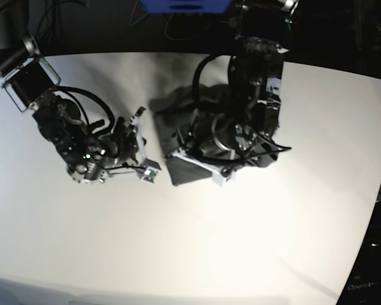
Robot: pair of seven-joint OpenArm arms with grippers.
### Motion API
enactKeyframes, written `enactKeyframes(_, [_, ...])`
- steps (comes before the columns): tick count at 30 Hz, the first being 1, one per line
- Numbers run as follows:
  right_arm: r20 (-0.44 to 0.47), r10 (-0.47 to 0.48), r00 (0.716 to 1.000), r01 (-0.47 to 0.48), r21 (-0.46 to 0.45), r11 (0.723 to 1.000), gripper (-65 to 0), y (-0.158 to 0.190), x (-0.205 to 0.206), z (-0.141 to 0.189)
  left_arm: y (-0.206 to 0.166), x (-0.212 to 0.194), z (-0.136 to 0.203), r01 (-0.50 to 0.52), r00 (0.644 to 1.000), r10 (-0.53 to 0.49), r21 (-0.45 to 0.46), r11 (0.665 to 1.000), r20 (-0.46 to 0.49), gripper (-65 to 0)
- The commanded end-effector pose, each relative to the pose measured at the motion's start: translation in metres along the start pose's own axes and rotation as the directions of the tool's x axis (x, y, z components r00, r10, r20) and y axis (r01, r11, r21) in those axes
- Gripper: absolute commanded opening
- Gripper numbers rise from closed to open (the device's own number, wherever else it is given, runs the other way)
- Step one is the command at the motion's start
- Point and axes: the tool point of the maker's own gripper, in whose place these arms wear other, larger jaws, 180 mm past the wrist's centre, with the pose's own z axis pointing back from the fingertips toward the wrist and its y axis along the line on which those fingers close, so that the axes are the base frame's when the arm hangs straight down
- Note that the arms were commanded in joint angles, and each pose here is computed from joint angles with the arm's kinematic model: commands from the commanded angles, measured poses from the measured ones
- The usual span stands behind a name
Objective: Fold the T-shirt properly
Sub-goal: 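Press the left gripper along the bundle's folded edge to tuck it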
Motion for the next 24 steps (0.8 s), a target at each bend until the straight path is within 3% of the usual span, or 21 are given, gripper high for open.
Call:
enactKeyframes(1, [0.041, 0.008, 0.999, -0.006, -0.027, 1.000, -64.9, -0.010, 0.013, 0.010, -0.009, 0.009, 0.001, 0.004, 1.000, -0.004, -0.023, 1.000, 0.026, -62.1])
enactKeyframes(4, [0.041, 0.008, 0.999, -0.006, -0.027, 1.000, -64.9, -0.010, 0.013, 0.010, -0.005, 0.023, -0.003, -0.002, 0.996, 0.002, -0.007, 1.000, 0.094, -62.1])
enactKeyframes(11, [0.036, 0.003, 0.999, -0.002, -0.019, 1.000, -64.9, -0.007, 0.009, 0.007, 0.009, 0.020, -0.011, -0.021, 0.997, 0.019, 0.027, 0.999, 0.078, -62.1])
enactKeyframes(16, [0.036, 0.002, 0.999, -0.001, -0.022, 1.000, -64.9, -0.008, 0.009, 0.008, 0.024, 0.020, -0.002, -0.017, 0.995, 0.012, 0.052, 0.999, 0.095, -62.1])
enactKeyframes(21, [0.065, 0.001, 0.998, 0.000, -0.018, 1.000, -64.9, -0.007, 0.013, 0.007, 0.038, 0.033, 0.025, -0.059, 0.981, 0.049, 0.045, 0.997, 0.185, -62.1])
enactKeyframes(24, [0.065, 0.001, 0.998, 0.000, -0.017, 1.000, -64.9, -0.007, 0.013, 0.007, 0.044, 0.026, 0.035, -0.087, 0.985, 0.080, 0.041, 0.995, 0.151, -62.1])
